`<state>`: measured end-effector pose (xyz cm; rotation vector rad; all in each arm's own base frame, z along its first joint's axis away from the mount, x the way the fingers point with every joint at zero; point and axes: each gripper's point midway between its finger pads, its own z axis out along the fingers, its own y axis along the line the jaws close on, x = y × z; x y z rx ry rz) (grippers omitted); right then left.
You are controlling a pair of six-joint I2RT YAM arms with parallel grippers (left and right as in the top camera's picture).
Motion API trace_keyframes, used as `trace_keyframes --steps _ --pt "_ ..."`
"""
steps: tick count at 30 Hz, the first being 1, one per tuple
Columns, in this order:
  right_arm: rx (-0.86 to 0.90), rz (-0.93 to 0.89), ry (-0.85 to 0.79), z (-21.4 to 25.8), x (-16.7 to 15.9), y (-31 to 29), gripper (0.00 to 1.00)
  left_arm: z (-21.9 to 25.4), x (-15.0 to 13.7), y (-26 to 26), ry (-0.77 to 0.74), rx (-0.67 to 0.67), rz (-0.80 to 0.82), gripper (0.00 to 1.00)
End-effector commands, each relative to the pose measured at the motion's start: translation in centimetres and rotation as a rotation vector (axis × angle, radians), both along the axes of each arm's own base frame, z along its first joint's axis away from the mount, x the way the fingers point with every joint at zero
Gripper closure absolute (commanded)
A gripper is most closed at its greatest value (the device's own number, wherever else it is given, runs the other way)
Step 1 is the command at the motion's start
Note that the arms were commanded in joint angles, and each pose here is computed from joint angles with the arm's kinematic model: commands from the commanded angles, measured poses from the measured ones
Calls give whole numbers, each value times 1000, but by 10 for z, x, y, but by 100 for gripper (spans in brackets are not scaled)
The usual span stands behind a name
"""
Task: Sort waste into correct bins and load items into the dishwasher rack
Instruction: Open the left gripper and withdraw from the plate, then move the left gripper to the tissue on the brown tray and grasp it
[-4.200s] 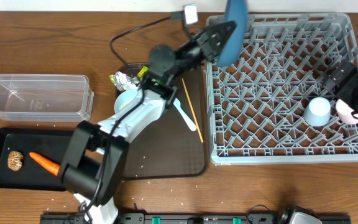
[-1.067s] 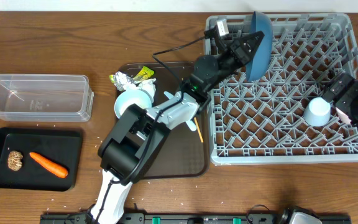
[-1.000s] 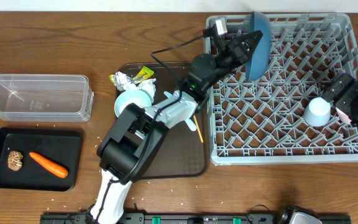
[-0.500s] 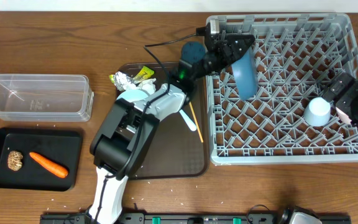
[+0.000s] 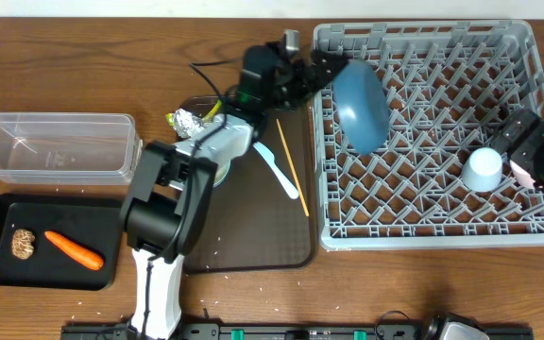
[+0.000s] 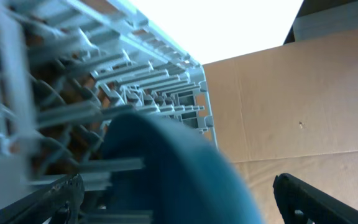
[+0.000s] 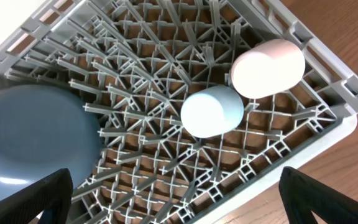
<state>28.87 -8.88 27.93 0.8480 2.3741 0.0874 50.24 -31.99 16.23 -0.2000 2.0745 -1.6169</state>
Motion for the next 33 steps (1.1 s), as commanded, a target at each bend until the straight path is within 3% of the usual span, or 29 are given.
trace_keyframes --steps 1,7,17,20,21,23,26,30,33 --pt "-19 1 -19 5 3 -4 1 49 -2 17 -159 -5 -62 2" --pt "-19 10 -48 9 9 -3 1 91 -16 50 -287 149 -43 2" --pt "20 133 -94 15 18 15 2 76 -82 113 -194 633 -15 1" --pt "24 158 -109 17 21 18 5 58 -96 126 -139 739 -36 43" --pt "24 157 -109 17 21 18 6 50 -100 129 -111 761 -45 65" --pt "24 157 -110 17 21 18 9 33 -110 127 -55 785 -90 90" --pt "24 157 -109 17 21 18 12 10 -130 117 -20 830 -197 94" --pt "25 157 -108 17 20 18 16 -5 -160 87 -92 897 -381 94" --pt "26 157 -107 17 20 18 18 -14 -172 76 -120 1003 -411 94"
